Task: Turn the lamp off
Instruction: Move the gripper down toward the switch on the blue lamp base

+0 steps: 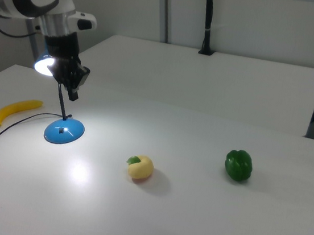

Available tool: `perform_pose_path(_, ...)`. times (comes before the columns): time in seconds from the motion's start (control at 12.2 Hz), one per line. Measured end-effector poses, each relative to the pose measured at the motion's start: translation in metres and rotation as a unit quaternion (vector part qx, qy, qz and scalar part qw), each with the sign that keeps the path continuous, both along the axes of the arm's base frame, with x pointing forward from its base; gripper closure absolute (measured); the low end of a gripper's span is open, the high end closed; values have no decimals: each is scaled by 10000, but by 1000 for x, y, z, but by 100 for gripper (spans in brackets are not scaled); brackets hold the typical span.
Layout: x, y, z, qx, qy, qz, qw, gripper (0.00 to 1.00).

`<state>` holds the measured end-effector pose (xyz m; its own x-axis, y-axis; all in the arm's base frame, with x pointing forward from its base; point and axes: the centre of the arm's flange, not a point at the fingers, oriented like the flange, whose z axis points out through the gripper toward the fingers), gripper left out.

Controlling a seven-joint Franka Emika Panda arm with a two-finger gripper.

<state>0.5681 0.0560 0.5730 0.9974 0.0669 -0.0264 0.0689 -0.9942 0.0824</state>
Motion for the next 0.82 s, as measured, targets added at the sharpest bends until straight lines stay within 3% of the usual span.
perform_pose_path(0.57, 31, 50, -76, 73, -169, 476, 9987, 99)
perform_pose_path(0.82, 40, 73, -112, 139, -234, 969, 9949, 99)
